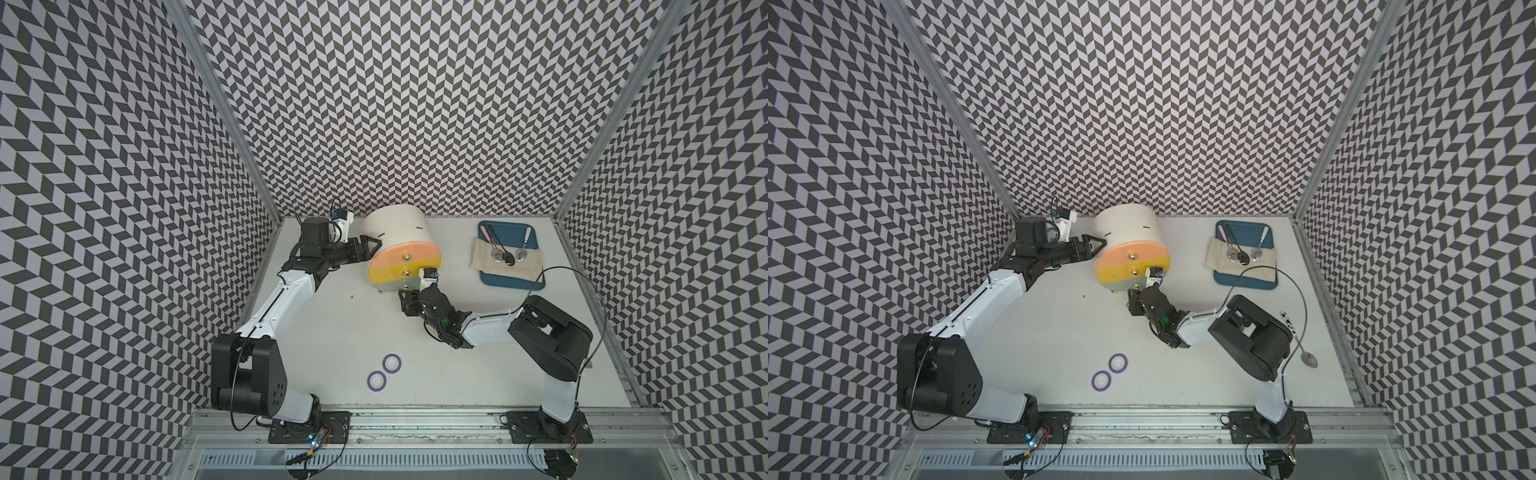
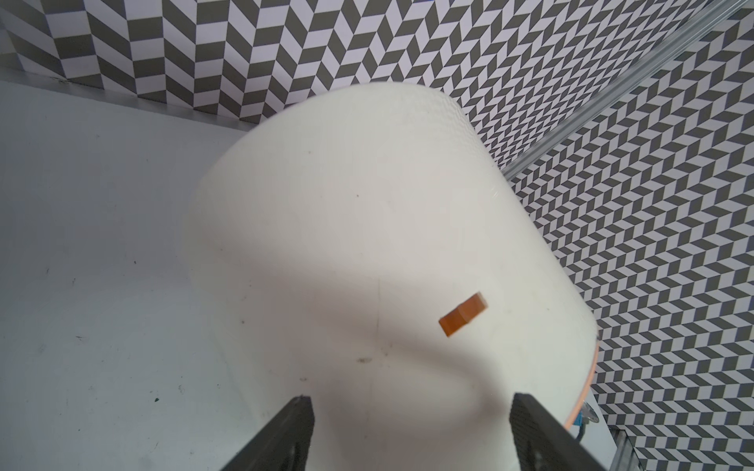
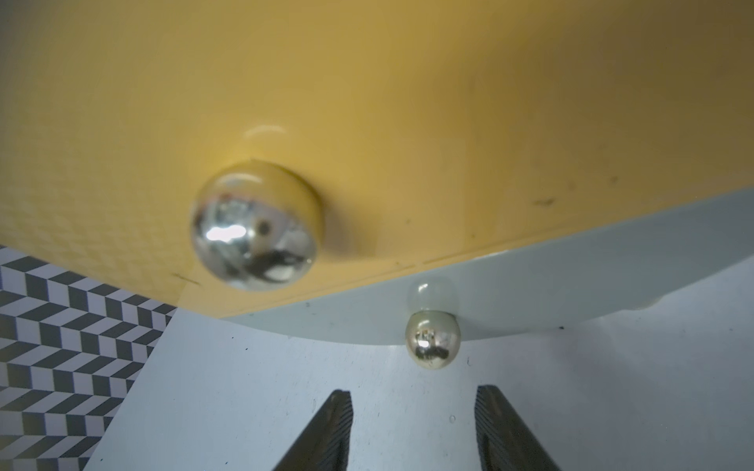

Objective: Place the transparent tape into the drawer according to color
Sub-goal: Open the drawer in the storage box.

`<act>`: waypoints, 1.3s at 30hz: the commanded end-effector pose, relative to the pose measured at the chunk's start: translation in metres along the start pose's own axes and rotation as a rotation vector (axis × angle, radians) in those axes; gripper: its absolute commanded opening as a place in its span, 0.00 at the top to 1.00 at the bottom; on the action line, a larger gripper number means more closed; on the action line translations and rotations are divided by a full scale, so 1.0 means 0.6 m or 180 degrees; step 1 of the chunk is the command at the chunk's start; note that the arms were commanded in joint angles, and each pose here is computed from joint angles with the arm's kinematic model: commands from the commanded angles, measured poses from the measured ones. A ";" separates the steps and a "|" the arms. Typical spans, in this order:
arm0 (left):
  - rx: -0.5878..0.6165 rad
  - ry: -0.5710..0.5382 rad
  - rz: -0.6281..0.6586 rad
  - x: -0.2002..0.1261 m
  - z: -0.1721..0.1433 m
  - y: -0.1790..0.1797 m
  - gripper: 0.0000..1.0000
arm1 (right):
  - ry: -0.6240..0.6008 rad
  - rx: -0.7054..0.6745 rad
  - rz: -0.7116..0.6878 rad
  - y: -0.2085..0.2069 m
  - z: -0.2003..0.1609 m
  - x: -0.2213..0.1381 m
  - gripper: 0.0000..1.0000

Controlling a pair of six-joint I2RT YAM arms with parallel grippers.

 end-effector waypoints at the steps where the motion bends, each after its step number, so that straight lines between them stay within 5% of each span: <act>1: 0.0076 -0.0054 -0.0054 -0.002 0.004 0.000 0.20 | -0.0266 -0.0027 0.0053 0.011 0.019 0.012 0.49; 28: 0.0063 -0.0057 -0.0063 -0.004 0.004 0.004 0.20 | -0.0336 -0.0109 -0.0097 0.005 0.010 0.049 0.63; 39: 0.0059 -0.0061 -0.0072 -0.005 0.004 0.004 0.20 | -0.0365 -0.0132 -0.0071 0.007 0.013 0.049 0.86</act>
Point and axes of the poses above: each gripper's point midway between its finger pads, its own x axis out along the fingers, its own y axis along the line the jaws close on, z = x × y, the point moved 10 cm from there along -x, back along the fingers, and after that the axes turned 1 degree about x, right-handed, at the moved point
